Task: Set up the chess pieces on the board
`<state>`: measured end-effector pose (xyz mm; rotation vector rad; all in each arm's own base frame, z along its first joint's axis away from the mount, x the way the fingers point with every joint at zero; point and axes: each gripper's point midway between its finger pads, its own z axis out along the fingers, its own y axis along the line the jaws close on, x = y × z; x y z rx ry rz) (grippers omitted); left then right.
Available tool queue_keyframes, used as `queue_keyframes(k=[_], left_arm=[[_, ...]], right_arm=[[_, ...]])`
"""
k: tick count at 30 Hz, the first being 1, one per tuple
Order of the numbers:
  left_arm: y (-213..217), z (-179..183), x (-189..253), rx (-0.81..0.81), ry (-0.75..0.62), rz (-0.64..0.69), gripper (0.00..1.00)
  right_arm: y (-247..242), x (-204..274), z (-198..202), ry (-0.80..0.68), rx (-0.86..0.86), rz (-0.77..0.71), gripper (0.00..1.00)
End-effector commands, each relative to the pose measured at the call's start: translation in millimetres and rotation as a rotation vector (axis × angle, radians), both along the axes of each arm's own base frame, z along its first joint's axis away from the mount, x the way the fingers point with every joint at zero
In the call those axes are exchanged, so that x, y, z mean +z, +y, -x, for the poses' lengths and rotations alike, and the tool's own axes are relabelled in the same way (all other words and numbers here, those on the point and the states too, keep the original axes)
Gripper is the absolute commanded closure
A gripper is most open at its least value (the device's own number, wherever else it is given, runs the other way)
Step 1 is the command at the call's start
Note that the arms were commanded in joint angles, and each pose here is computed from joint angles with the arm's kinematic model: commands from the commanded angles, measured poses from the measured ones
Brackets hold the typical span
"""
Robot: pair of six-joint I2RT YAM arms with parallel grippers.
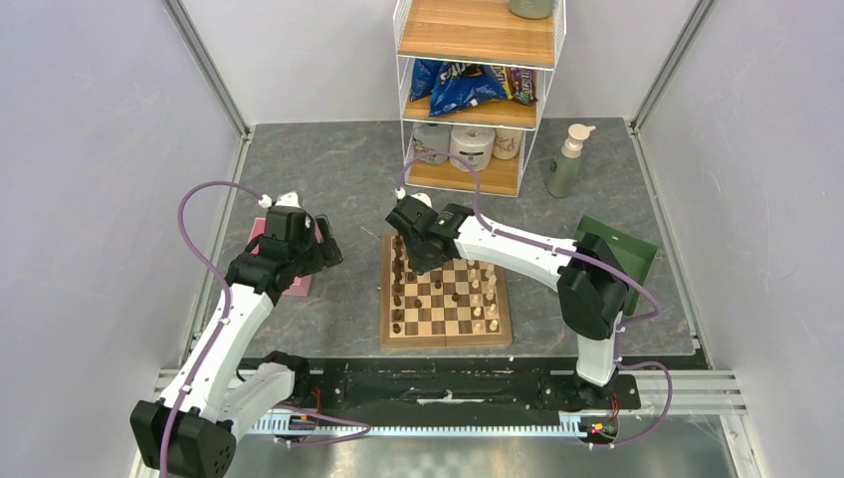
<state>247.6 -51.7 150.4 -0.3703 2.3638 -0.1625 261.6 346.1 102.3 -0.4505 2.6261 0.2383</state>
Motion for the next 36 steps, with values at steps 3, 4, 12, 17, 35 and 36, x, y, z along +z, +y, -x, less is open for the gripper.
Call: queue_keyframes(k=[3, 4, 12, 17, 35, 36], left_arm=[[-1.6, -5.1, 4.1, -0.030, -0.029, -0.005, 0.12], [-1.7, -5.0, 4.4, -0.030, -0.030, -0.004, 0.12], [-1.6, -5.3, 4.9, -0.029, -0.032, -0.005, 0.12], [-1.5, -5.2, 3.8, -0.030, -0.028, -0.006, 0.12], [-1.6, -5.7, 2.6, -0.030, -0.022, -0.008, 0.12], [-1.5, -5.8, 2.4, -0.030, -0.021, -0.009, 0.12]], right_arm=[[17.1, -5.4, 20.4, 0.036, 0.008, -0.030, 0.90], [19.1, -6.7, 22.0, 0.040, 0.010, -0.030, 0.90], [29.7, -21.6, 28.4, 0.066, 0.030, -0.022, 0.89], [33.0, -28.9, 26.2, 0.067, 0.033, -0.013, 0.89], [40.4, -27.6, 28.6, 0.078, 0.066, -0.040, 0.68], [40.0, -22.6, 28.3, 0.070, 0.067, -0.047, 0.65]])
